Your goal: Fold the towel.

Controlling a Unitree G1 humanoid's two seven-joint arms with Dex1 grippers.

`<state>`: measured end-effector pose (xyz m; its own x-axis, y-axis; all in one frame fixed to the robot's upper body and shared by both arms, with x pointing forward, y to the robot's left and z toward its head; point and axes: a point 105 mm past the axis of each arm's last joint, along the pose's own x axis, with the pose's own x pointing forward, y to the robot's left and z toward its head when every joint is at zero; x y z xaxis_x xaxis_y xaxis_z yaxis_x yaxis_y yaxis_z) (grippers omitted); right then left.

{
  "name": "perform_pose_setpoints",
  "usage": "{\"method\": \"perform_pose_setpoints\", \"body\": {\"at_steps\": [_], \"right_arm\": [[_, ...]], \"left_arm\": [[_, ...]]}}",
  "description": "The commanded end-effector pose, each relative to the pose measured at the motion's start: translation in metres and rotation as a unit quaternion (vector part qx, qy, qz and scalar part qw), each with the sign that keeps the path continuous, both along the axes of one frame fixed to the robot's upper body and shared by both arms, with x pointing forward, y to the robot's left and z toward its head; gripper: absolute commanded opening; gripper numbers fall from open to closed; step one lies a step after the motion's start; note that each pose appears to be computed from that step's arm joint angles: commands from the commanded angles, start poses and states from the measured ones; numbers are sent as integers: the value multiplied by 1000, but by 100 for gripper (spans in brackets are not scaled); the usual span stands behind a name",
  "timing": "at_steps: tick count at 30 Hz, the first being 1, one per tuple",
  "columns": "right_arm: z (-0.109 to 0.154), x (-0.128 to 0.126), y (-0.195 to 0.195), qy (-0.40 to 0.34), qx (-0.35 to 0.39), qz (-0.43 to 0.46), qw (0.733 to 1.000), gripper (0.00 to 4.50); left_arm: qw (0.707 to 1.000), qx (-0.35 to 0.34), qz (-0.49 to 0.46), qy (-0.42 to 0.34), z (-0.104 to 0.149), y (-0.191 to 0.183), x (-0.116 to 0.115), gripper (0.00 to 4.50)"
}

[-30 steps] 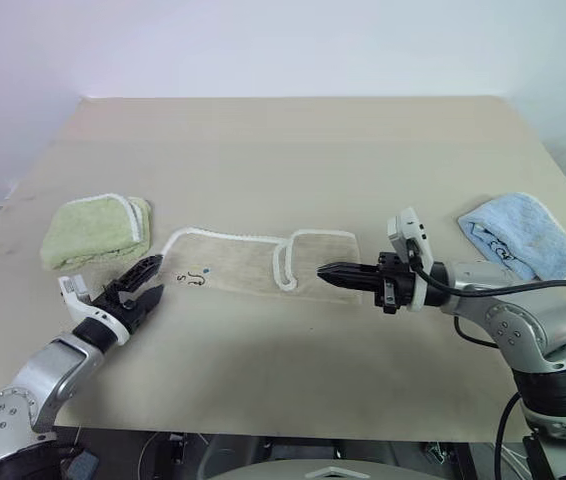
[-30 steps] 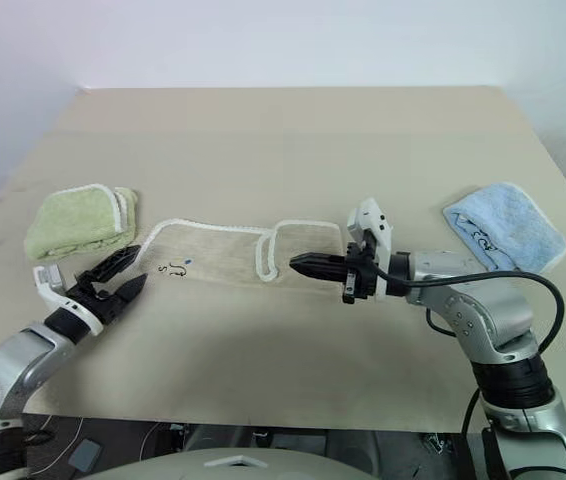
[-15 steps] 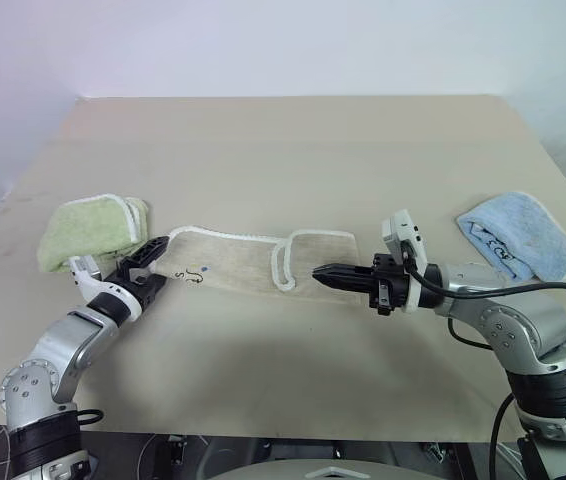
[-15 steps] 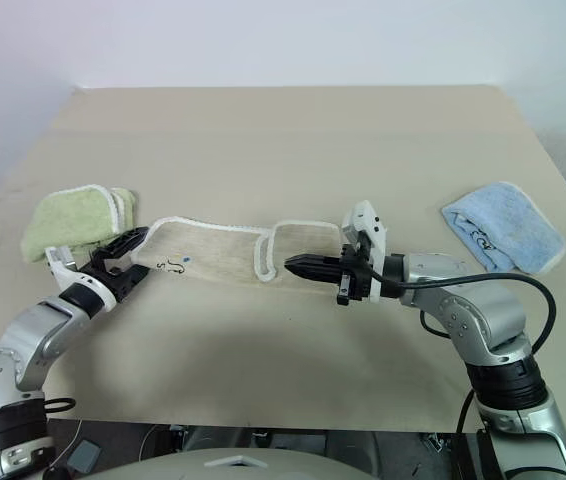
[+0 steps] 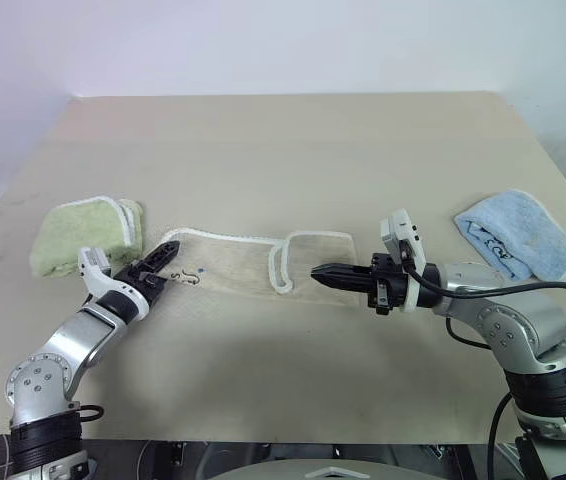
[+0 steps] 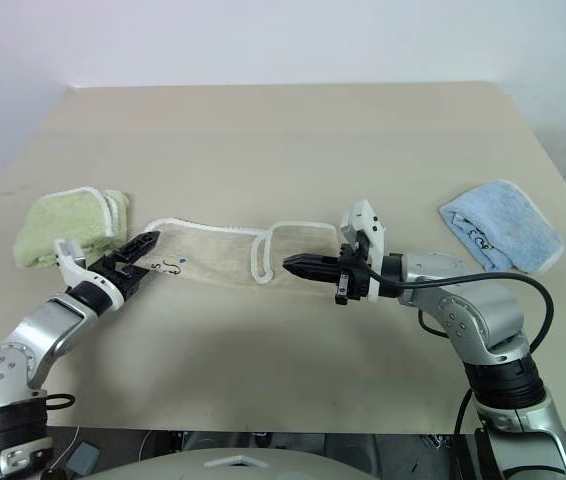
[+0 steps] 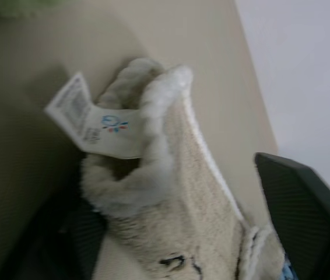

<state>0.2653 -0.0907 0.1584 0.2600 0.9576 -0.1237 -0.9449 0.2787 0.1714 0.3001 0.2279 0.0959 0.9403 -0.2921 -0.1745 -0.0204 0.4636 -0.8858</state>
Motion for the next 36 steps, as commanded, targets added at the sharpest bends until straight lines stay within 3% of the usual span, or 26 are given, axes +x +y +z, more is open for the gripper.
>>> {"method": "perform_pose_setpoints", "body": {"at_steps": [1,8,9,15,19,27,36], "right_arm": [[7,-1,-1,-17,0,8,1000,0],[7,0,-4,-18,-3,7,1000,0],[7,0,-4,-18,-4,7,1000,0],[5,4,-17,-25,-22,-4,999,0],[2,9,-32,-37,-43,-18,998,0],[0,15,-55,-42,-60,-44,996,0],[-10,11,-70,-37,-78,-62,994,0]], "left_arm": [[1000,2,-7,-7,0,-2,-3,250],[1000,7,-13,-21,5,-5,1,18],[1000,11,-15,-23,6,-5,2,6],[988,114,-65,-85,26,-25,15,6],[976,142,-102,-129,40,-45,20,6],[949,80,-228,-200,74,-100,12,6],[906,34,-356,-224,83,-151,1,6]]}}
